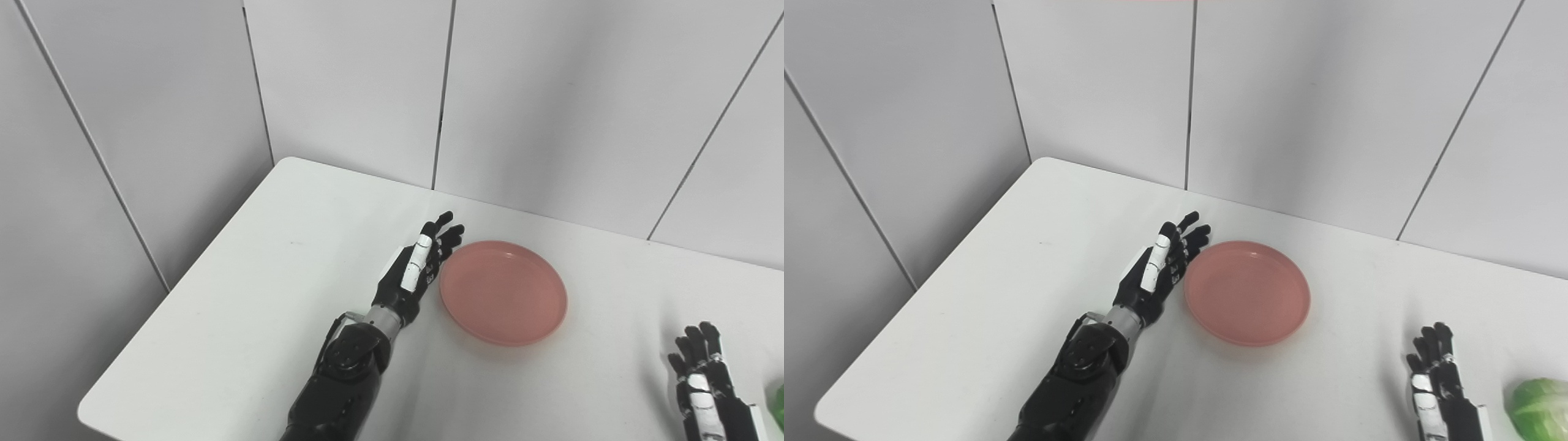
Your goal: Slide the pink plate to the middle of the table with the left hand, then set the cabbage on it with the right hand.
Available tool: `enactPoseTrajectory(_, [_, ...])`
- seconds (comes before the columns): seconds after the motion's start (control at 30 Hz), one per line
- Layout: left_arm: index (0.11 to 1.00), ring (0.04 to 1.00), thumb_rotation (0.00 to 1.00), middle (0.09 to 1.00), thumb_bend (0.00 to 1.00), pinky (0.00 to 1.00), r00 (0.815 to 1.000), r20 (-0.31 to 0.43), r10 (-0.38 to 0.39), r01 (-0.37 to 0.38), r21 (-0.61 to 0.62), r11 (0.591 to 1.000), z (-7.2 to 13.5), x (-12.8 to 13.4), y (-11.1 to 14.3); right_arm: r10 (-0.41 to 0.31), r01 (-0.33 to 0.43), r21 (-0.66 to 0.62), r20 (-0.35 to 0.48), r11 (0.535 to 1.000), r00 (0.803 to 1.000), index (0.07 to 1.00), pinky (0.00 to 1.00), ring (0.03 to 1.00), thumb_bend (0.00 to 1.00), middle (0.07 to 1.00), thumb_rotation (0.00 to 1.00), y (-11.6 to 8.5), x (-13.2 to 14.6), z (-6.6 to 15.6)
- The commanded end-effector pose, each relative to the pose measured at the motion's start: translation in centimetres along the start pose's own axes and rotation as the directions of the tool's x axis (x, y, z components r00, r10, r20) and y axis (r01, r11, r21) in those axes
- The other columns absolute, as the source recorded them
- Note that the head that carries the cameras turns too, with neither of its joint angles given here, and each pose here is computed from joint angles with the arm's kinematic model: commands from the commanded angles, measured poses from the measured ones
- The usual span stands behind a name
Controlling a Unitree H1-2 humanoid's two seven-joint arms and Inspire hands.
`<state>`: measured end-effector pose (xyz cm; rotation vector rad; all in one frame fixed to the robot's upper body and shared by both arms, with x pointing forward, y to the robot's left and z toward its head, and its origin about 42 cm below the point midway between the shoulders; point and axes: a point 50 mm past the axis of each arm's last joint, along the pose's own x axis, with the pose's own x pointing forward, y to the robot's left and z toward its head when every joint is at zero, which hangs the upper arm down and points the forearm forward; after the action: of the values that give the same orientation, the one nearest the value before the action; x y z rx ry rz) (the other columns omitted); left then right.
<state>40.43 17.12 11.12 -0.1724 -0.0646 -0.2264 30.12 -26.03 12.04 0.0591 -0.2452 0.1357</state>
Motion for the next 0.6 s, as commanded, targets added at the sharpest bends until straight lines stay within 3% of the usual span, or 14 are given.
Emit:
enactPoseTrajectory(0.0, [0.927, 0.945, 1.0, 0.918, 0.79, 1.0, 0.999, -0.039, -0.015, 0.015, 0.007, 1.0, -0.5, -0.6, -0.1, 0.01, -0.008, -0.027, 0.049, 1.0, 0.999, 0.992, 1.0, 0.969, 0.65, 0.966, 0.81, 0.2, 0.4, 1.5])
enactPoseTrajectory(0.17, [0.948, 0.942, 1.0, 0.928, 0.78, 0.98, 0.997, -0.038, -0.06, 0.06, -0.005, 0.998, -0.3, -0.9, -0.9, 0.003, 0.0, -0.054, 0.053, 0.999, 0.999, 0.983, 1.0, 0.953, 0.62, 0.953, 0.8, 0.6, 0.4, 2.6])
enactPoseTrajectory(0.43, [0.923, 0.919, 0.99, 0.906, 0.83, 0.98, 0.99, -0.063, -0.125, 0.126, 0.01, 0.992, -0.3, -2.7, -2.3, -0.015, 0.017, -0.079, 0.03, 0.997, 0.999, 0.943, 1.0, 0.921, 0.69, 0.929, 0.74, 2.1, -0.1, 2.9])
enactPoseTrajectory(0.57, [0.929, 0.925, 0.98, 0.915, 0.83, 0.97, 0.988, -0.064, -0.138, 0.14, 0.014, 0.99, -0.1, -3.2, -2.0, -0.002, 0.004, -0.082, 0.025, 0.997, 1.0, 0.947, 1.0, 0.917, 0.66, 0.926, 0.73, 2.9, -0.1, 3.0])
